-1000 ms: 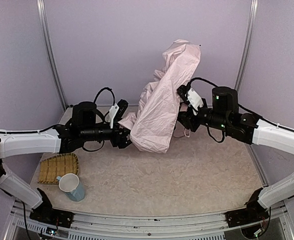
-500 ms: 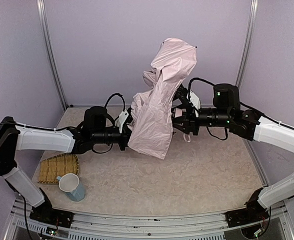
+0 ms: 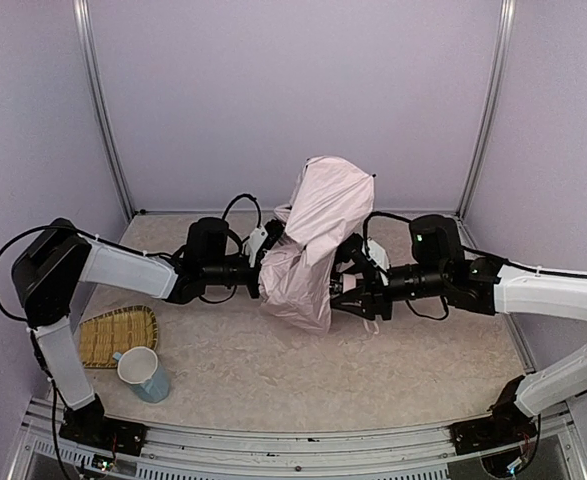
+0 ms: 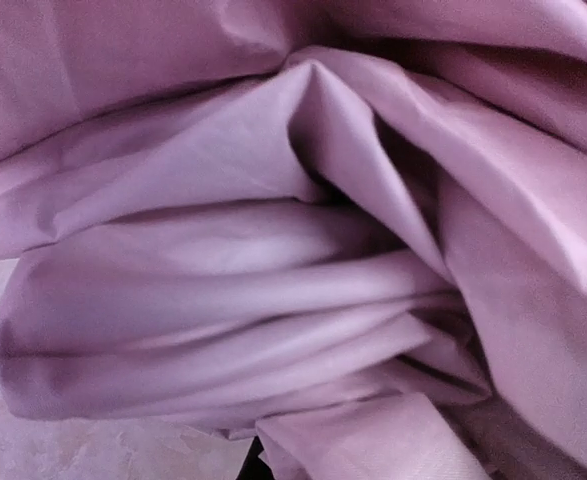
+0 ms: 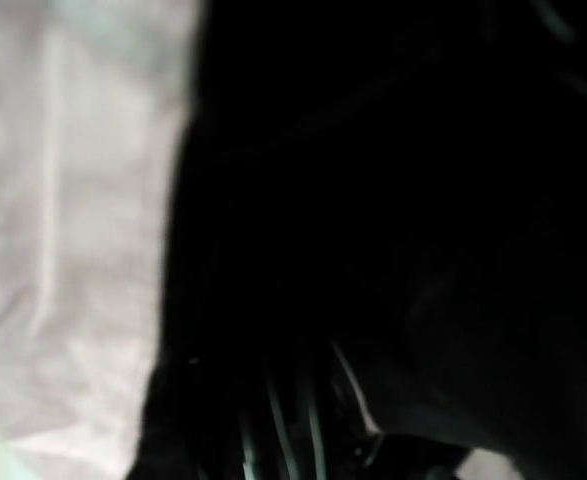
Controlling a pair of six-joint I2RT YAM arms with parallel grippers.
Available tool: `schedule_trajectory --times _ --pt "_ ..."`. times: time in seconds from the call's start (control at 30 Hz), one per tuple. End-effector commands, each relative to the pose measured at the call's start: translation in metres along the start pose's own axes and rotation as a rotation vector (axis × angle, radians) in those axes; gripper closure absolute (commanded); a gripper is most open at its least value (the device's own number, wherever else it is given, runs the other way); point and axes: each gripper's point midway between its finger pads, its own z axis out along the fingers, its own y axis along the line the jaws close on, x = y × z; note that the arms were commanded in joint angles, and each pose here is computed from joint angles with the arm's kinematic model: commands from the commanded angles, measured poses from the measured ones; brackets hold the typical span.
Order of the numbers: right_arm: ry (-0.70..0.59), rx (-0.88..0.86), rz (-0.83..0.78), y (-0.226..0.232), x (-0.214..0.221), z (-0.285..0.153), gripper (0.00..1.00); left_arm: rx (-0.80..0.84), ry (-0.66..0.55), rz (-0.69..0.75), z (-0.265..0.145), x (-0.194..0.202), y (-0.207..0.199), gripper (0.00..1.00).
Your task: Put away the umbrella
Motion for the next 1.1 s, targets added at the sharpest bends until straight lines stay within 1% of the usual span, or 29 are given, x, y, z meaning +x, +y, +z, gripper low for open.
schedule_trajectory --times 0.0,0.1,0.2,0.3,0.5,0.57,0.7,0.77,0.83,0.87,0.9,1.0,1.07 --pt "0.041 -0.189 0.022 0.052 0.031 0.02 1.0 -0.064 -0.104 0.039 0.008 -0.032 0.028 1.0" --pt "0.092 -0.206 0.085 0.058 0.064 0.029 1.0 -0.056 -0.095 0.031 0.013 -0.027 0.028 1.0" --pt "0.126 -0.215 0.136 0.067 0.093 0.037 1.0 -0.082 -0.079 0.021 0.016 -0.017 0.034 1.0" --pt "0.188 -0.223 0.214 0.073 0.126 0.046 1.0 -0.094 -0.068 0.01 0.018 -0.01 0.038 1.0" --pt "0.28 -0.199 0.332 0.07 0.166 0.061 1.0 -0.132 -0.038 -0.041 0.022 0.01 0.045 1.0" --pt "0.329 -0.175 0.36 0.066 0.177 0.066 1.0 -0.158 -0.026 -0.055 0.024 0.018 0.05 0.94" --pt "0.44 -0.129 0.404 0.06 0.199 0.068 1.0 -0.251 -0.017 -0.065 0.029 0.029 0.07 0.88" --pt "0.469 -0.089 0.405 0.055 0.202 0.066 1.0 -0.277 -0.004 -0.087 0.037 0.035 0.08 0.83" --pt "0.485 -0.035 0.397 0.047 0.201 0.062 1.0 -0.25 0.028 -0.107 0.048 0.039 0.083 0.82" --pt "0.48 -0.009 0.388 0.042 0.196 0.06 1.0 -0.239 0.039 -0.109 0.051 0.042 0.082 0.83" --pt "0.469 0.014 0.383 0.038 0.189 0.058 1.0 -0.224 0.044 -0.107 0.053 0.042 0.079 0.86" --pt "0.403 0.086 0.348 0.019 0.154 0.053 1.0 -0.18 0.032 -0.087 0.051 0.04 0.059 0.96" --pt "0.349 0.125 0.317 0.005 0.125 0.05 1.0 -0.16 0.006 -0.047 0.048 0.033 0.045 0.97"
